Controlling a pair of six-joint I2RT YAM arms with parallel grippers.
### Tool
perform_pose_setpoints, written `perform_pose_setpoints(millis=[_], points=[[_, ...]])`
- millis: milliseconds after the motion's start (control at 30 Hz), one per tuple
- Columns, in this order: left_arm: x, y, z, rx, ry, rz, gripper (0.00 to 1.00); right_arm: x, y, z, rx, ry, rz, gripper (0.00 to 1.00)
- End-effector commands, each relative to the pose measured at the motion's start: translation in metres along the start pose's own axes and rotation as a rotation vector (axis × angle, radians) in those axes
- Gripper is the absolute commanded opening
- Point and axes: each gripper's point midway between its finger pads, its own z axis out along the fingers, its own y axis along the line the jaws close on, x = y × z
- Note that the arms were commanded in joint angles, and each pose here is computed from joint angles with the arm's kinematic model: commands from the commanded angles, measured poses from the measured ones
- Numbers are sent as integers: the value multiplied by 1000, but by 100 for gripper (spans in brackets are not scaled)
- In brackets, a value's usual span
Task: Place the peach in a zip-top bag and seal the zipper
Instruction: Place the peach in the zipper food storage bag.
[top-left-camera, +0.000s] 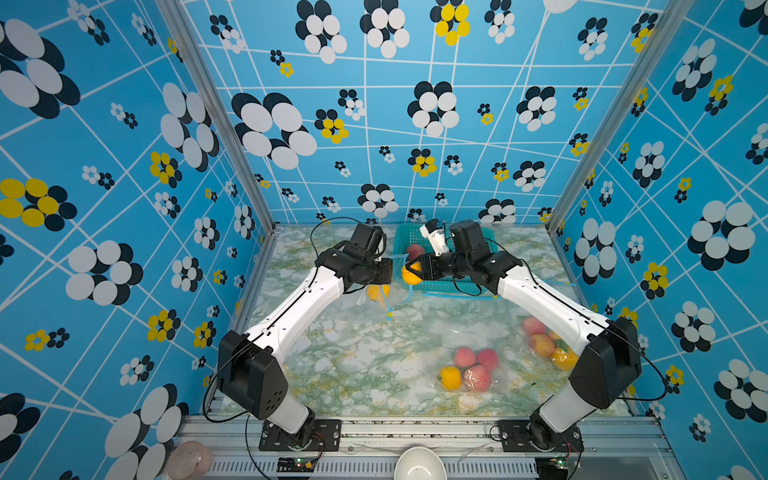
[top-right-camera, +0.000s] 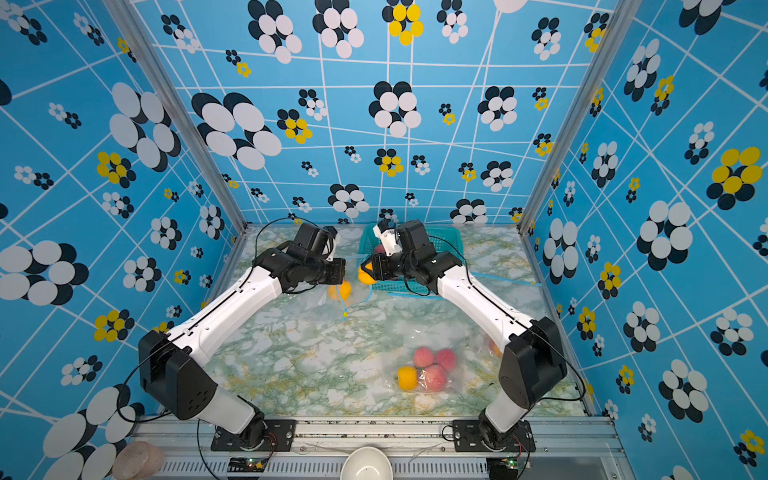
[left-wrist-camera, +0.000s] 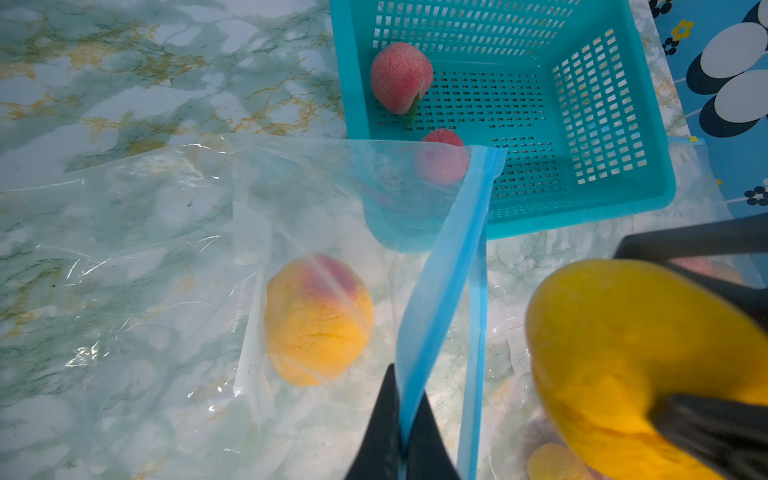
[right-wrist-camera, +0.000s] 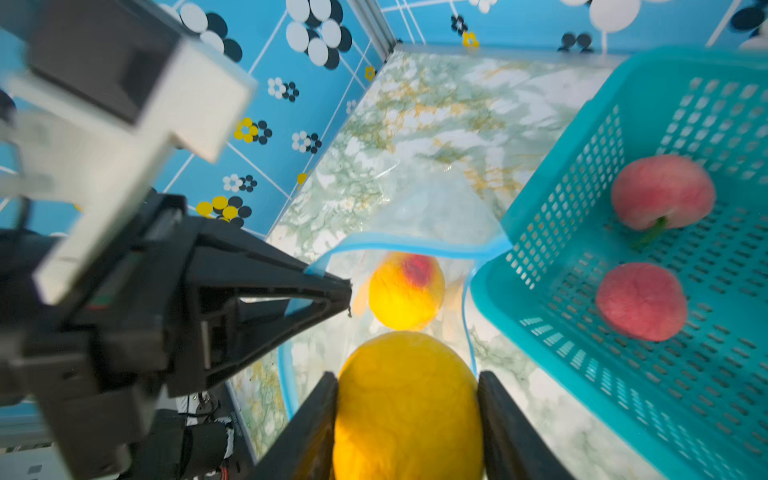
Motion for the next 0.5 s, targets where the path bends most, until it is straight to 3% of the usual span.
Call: perform_pose_setpoints(millis=[0,133,300,467], points=[[-10,-6,-21,42,-54,-6,7,9,24,25,-107,13,40,53],[-7,-7,-26,47,-57,-9,7,13,27,40,-114,24,75,54],[-4,-7,-31,59,-62,-9,7,14,19,49,-78,37,113,66],[-7,-6,-32,55,-71,-12,7,1,17,40,-61,3,112,71]])
